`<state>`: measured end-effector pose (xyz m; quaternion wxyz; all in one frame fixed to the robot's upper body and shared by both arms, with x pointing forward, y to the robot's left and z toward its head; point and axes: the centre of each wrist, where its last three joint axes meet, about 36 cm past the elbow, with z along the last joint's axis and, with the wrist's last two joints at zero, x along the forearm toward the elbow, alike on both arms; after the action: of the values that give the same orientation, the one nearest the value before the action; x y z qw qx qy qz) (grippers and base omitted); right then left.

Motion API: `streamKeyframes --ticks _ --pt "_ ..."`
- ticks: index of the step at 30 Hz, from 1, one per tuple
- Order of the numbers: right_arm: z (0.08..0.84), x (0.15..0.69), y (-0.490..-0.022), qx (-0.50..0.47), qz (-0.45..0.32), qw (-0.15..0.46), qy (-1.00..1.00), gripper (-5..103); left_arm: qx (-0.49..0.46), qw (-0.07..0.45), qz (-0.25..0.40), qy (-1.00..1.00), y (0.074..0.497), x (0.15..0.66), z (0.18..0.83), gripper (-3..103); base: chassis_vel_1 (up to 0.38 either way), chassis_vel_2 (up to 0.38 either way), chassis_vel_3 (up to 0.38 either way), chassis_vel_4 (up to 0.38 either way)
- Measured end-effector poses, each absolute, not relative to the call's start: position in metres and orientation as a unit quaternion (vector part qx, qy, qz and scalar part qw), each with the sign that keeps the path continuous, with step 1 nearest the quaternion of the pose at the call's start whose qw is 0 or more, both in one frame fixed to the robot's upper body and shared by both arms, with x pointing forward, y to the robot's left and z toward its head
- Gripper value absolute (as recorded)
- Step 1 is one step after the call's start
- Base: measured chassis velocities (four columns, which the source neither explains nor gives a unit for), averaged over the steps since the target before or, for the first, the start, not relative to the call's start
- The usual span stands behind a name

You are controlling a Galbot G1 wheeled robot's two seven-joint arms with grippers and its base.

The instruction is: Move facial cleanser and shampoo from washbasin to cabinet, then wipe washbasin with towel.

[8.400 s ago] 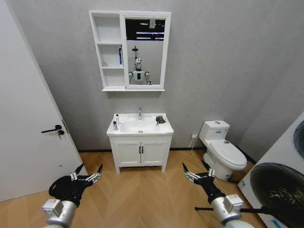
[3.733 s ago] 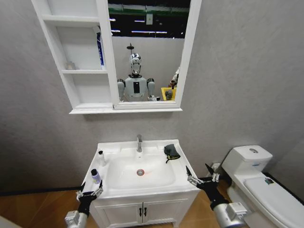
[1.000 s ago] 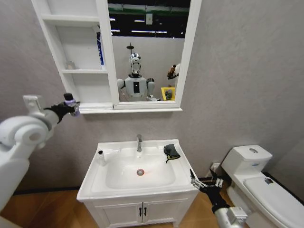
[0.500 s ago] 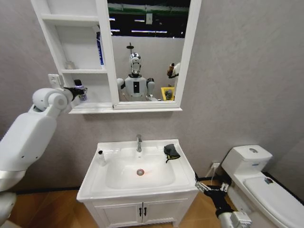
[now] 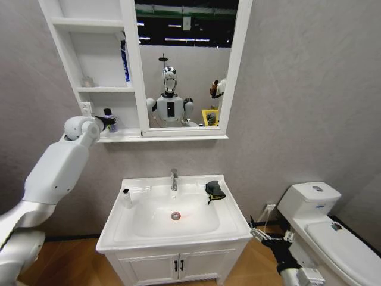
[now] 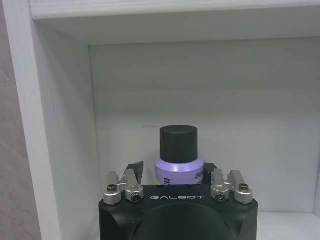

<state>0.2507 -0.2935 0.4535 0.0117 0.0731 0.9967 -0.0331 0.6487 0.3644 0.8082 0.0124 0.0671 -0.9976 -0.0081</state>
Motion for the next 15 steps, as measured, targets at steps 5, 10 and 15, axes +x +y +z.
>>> streamKeyframes --ticks 5,10,15 --pt "0.456 0.249 -0.294 0.074 -0.033 0.015 0.997 100 0.078 -0.006 -0.008 -0.997 0.37 0.636 0.817 81 0.0 0.0 0.0 0.0" --pt "0.457 0.249 -0.295 0.076 -0.03 0.019 0.996 100 0.079 -0.033 -0.001 -0.996 0.377 0.582 0.81 97 0.0 0.0 0.0 0.0" --pt "0.454 0.251 -0.297 0.079 -0.023 0.021 0.996 100 0.044 -0.059 -0.031 -0.997 0.354 0.493 0.765 100 0.0 0.0 0.0 0.0"
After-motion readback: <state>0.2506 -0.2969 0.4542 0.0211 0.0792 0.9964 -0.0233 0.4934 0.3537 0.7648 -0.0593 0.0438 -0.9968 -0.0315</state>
